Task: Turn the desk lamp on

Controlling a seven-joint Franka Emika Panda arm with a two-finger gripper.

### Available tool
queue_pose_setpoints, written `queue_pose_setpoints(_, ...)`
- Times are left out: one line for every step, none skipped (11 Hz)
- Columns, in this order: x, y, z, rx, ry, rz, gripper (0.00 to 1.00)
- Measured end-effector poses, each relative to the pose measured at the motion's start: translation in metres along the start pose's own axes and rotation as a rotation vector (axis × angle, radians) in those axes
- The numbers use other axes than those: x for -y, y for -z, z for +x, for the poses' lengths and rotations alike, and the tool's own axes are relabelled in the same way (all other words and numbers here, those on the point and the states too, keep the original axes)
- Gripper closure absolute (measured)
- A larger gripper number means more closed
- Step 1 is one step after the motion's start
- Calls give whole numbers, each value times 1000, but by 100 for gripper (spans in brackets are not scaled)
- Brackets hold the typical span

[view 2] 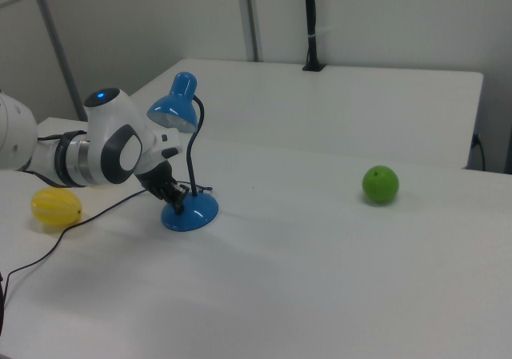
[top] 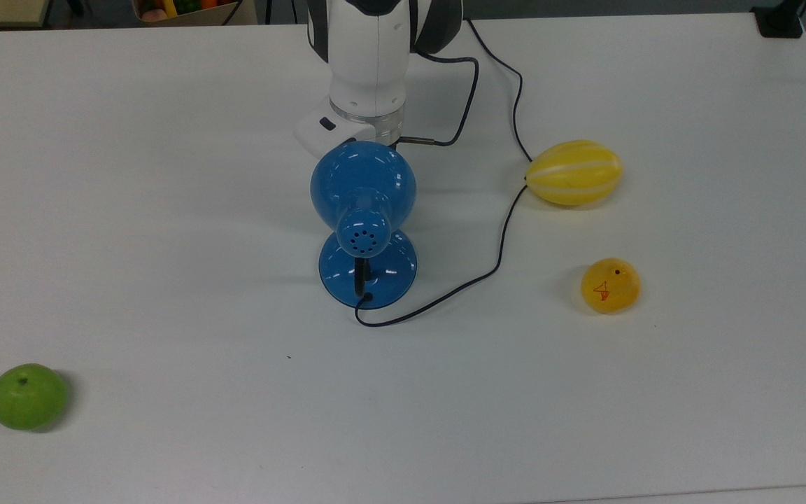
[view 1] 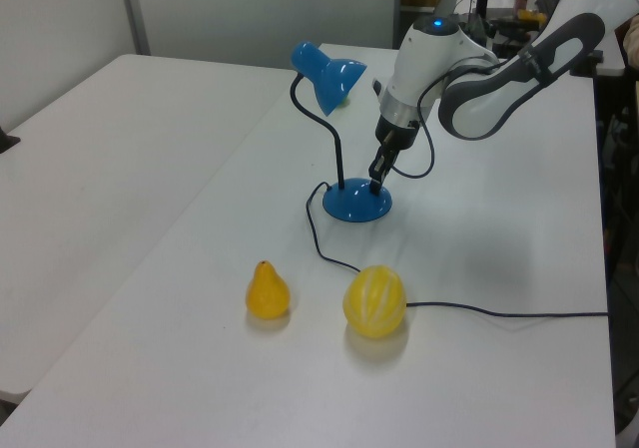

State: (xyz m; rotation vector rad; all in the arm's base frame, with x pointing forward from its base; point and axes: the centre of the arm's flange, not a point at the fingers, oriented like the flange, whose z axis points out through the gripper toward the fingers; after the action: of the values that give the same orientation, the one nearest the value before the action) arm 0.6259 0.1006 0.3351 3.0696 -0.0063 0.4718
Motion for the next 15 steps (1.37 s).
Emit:
queue_pose_setpoints(0, -1, 0, -7, 1, 3, 99)
queue_pose_setpoints(1, -2, 1, -12, 1, 5, 99)
queue_pose_setpoints(1, -2, 1, -14, 3, 4, 99)
queue_pose_setpoints(1, -2, 1, -15, 6, 3, 99)
queue_pose_setpoints(1, -2, 1, -15, 6, 2, 99)
queue_pose_setpoints(1, -2, 1, -16, 6, 2, 99)
queue_pose_setpoints(1, -2, 1, -16, 6, 2, 99)
queue_pose_setpoints(1, -1, 2, -17, 6, 3, 99)
queue_pose_setpoints(1, 0, 2, -12, 6, 0, 99)
queue_pose_setpoints(-1, 2, 2, 16, 5, -12, 99)
queue_pose_setpoints(-3, 9, 1, 53, 4, -29, 99)
queue_pose_setpoints(-6, 21, 0, 89, 1, -46, 99)
queue_pose_setpoints(-8, 33, -2, 119, -1, -62, 99)
queue_pose_setpoints(-10, 46, -5, 149, -2, -77, 99)
queue_pose_setpoints(-12, 59, -8, 182, -4, -92, 99)
